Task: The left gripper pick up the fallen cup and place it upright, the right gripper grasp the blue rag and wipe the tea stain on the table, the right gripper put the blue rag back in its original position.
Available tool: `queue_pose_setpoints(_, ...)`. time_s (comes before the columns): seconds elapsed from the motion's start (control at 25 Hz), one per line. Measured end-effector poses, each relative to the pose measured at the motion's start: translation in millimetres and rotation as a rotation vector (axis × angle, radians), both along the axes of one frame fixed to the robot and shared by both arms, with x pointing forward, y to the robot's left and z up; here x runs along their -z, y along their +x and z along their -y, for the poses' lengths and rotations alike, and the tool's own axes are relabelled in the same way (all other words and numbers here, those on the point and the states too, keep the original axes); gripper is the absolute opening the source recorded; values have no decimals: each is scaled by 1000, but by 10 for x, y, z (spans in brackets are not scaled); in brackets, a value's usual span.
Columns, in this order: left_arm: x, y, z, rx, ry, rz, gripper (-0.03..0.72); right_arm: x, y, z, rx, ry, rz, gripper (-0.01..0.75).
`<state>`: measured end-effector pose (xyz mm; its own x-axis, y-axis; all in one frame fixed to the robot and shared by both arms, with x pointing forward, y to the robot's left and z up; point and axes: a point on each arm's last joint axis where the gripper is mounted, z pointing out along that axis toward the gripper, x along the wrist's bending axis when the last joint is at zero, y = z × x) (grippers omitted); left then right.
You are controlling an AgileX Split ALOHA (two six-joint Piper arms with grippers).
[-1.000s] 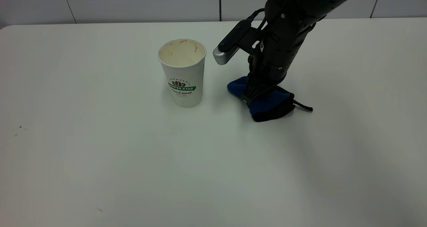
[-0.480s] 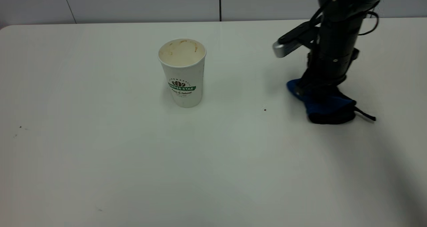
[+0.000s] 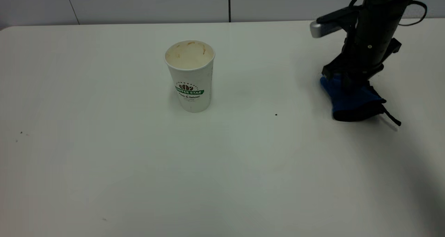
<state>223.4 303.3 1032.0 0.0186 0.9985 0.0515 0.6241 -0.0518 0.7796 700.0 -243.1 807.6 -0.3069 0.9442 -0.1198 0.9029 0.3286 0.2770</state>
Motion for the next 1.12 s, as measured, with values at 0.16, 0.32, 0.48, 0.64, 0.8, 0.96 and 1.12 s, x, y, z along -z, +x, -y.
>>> queue_pose_setpoints(0.16,0,0,0,0,0,0,474,-529,-21,-96,-12,-2,24,483)
queue_pose_setpoints(0.32,0,0,0,0,0,0,474,-1129,-207,-214,-15,4,4,597)
queue_pose_setpoints(0.48,0,0,0,0,0,0,474,-1557,-583,-329,-5,15,-52,579)
queue_pose_setpoints(0.64,0,0,0,0,0,0,474,-1866,-1089,-390,-4,26,-75,531)
queue_pose_setpoints(0.8,0,0,0,0,0,0,474,-2029,-1671,-232,67,28,-113,514)
queue_pose_setpoints(0.96,0,0,0,0,0,0,474,-2059,-2296,-47,135,26,-149,512)
queue_pose_setpoints(1.12,0,0,0,0,0,0,474,-1938,-2870,119,183,26,-173,512)
